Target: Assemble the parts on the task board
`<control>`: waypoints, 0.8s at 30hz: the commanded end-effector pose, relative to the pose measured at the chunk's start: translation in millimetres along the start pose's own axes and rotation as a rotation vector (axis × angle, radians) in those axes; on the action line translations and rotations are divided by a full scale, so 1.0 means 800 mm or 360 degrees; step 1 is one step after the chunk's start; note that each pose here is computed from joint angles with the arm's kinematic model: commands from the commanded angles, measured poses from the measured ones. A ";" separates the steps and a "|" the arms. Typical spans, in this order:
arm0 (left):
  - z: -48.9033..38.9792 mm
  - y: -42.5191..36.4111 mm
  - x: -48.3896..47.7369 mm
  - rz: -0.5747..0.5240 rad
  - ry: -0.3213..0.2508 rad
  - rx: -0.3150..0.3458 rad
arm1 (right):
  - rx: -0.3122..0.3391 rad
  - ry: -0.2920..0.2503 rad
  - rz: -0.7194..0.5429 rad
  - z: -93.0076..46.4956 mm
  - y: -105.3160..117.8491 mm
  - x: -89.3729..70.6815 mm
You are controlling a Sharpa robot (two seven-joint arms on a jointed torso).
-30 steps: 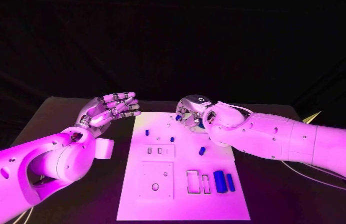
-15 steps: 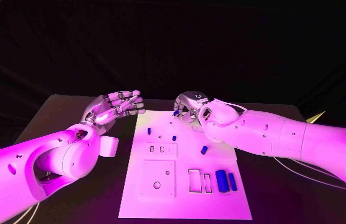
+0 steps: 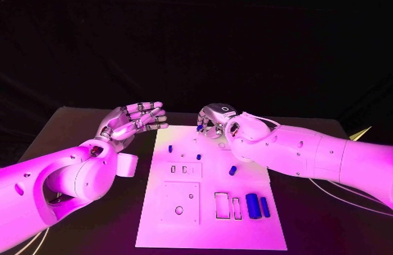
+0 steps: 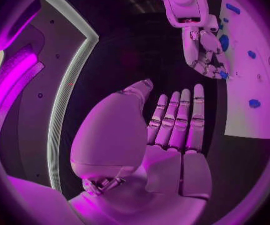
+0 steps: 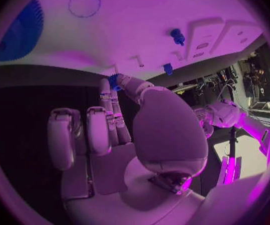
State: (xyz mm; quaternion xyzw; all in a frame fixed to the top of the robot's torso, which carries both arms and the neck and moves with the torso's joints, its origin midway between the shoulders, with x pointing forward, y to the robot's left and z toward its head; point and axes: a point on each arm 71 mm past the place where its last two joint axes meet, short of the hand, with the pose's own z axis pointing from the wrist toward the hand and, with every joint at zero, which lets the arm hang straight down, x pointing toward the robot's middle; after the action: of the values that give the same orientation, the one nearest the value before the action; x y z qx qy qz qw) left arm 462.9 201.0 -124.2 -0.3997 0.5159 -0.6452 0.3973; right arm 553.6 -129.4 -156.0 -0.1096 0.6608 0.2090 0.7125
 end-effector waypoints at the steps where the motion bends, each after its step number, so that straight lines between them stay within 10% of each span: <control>1: 0.001 -0.0019 0.004 -0.0011 0.0041 0.0013 | -0.0011 0.0036 0.0003 0.001 0.003 0.003; 24: 0.003 -0.0042 0.005 -0.0009 0.0044 0.0018 | 0.0027 0.0094 0.0005 0.004 0.003 0.014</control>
State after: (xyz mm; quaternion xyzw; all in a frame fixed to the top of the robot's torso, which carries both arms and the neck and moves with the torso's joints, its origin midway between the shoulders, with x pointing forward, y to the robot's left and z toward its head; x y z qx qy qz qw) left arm 464.3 199.7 -122.2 -0.3978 0.5163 -0.6467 0.3962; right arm 555.7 -124.2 -163.3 -0.1063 0.6746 0.2068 0.7006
